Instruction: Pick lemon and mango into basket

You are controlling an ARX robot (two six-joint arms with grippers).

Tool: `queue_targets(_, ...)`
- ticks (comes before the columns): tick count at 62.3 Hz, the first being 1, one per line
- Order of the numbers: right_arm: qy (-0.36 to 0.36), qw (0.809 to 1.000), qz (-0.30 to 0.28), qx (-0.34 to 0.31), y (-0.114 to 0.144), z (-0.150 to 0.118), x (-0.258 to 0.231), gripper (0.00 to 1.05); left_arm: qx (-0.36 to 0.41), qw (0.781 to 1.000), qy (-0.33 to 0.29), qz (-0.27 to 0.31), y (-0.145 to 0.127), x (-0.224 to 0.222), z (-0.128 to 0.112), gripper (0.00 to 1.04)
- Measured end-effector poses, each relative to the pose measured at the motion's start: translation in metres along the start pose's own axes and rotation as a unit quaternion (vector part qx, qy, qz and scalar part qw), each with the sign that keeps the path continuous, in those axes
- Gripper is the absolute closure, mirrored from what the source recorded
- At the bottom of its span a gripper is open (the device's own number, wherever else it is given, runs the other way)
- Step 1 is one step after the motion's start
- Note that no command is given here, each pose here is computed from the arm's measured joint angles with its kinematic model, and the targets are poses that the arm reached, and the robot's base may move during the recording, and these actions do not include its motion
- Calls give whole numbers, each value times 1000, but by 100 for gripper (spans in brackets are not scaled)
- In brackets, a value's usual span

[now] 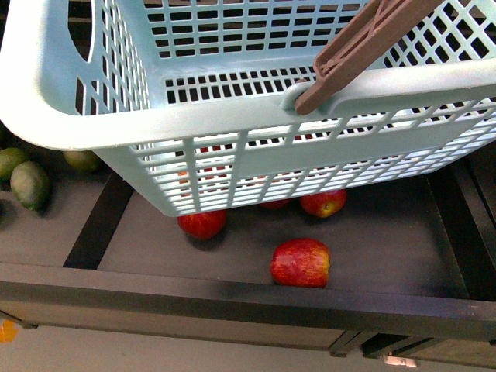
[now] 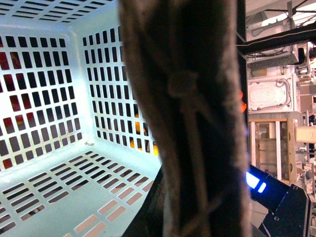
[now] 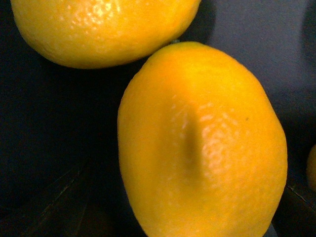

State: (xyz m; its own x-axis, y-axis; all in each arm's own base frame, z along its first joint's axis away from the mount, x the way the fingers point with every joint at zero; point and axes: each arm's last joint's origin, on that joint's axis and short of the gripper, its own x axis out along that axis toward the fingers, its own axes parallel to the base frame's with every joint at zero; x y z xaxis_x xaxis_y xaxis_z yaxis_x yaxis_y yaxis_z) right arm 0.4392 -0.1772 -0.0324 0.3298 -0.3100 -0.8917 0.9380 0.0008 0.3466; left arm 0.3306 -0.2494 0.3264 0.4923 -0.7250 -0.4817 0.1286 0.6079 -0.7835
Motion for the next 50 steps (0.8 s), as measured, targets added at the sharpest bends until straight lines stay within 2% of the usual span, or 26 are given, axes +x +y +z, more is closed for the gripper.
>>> queue_targets(20, -13, 1000, 0, -21, 5, 6, 12, 9, 0, 1000, 0, 0, 0, 0, 0, 100)
queue_targets(35, -4, 999, -1, -52, 6, 6, 14, 39, 0, 1000, 1, -1, 0, 0, 0, 100)
queue_targets(50, -8, 997, 14, -81, -7, 7, 5, 42, 0, 1000, 0, 0, 0, 0, 0, 100)
